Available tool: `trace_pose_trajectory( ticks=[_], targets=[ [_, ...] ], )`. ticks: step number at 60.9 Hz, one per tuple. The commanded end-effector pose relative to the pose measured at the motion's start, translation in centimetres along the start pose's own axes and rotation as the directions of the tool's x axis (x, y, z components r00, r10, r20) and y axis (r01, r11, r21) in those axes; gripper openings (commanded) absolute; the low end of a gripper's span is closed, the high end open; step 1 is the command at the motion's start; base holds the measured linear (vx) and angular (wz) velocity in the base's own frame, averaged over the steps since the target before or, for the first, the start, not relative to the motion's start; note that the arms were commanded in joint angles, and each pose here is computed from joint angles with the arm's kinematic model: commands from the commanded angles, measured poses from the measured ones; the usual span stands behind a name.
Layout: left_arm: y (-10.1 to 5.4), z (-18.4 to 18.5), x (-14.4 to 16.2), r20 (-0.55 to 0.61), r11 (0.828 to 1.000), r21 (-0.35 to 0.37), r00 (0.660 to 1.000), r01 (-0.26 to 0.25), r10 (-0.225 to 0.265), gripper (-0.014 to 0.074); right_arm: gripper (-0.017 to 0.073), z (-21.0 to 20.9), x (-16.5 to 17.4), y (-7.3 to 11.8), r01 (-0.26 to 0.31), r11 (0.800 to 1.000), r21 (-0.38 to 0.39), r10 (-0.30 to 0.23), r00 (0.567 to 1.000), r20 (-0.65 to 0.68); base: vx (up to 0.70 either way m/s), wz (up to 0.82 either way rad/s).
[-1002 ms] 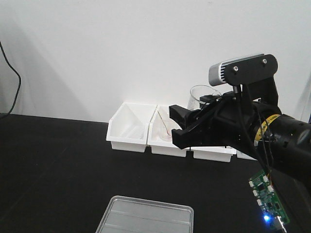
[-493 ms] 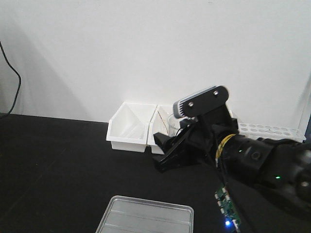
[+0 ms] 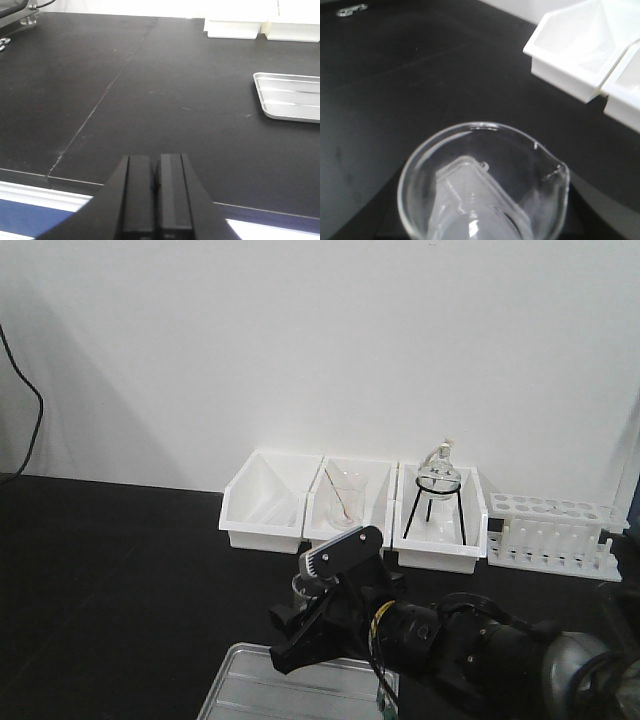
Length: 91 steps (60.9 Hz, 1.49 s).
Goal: Move beaker to silver tray on left bench
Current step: 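Lower the held beaker onto the silver tray with the right gripper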
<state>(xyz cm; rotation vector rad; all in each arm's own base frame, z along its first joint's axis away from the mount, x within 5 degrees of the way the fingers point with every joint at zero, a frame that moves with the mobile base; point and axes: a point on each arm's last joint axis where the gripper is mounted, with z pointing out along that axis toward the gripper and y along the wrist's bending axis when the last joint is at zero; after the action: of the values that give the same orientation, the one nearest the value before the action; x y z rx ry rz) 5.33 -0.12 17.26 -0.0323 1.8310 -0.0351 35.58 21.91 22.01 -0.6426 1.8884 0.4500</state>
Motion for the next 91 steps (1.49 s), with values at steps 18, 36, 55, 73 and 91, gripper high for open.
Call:
trace_pose_trajectory(
  ticks=[18,36,55,73,91],
  targets=[
    [0.0,0.1,-0.2,0.073,1.0,0.005,0.997,0.003,-0.003,0.0001,-0.0011,3.2,2.1,0.3,-0.03,0.995,-0.092,0.037,0.996,0.075,0.0,0.0],
    [0.0,0.1,-0.2,0.073,1.0,0.005,0.997,0.003,-0.003,0.0001,-0.0005,5.2,5.7,0.3,-0.021,0.994,-0.107,0.022,1.0,0.008,0.0,0.0],
    [0.0,0.1,-0.2,0.073,1.0,0.005,0.997,0.003,-0.003,0.0001,0.0032,5.8,7.0,0.2,-0.03,0.994,-0.104,0.027,0.999,-0.03,0.0,0.0],
    [0.0,0.1,-0.2,0.073,1.0,0.005,0.997,0.003,-0.003,0.0001,0.0167,6.0,7.4,0.2,-0.029,0.995,-0.1,0.024,0.999,-0.045,0.0,0.0],
    [0.0,0.1,-0.2,0.073,1.0,0.005,0.997,0.003,-0.003,0.0001,0.0529,5.9,7.3,0.2,-0.075,0.992,-0.097,0.07,0.996,-0.048,0.0,0.0]
  ],
)
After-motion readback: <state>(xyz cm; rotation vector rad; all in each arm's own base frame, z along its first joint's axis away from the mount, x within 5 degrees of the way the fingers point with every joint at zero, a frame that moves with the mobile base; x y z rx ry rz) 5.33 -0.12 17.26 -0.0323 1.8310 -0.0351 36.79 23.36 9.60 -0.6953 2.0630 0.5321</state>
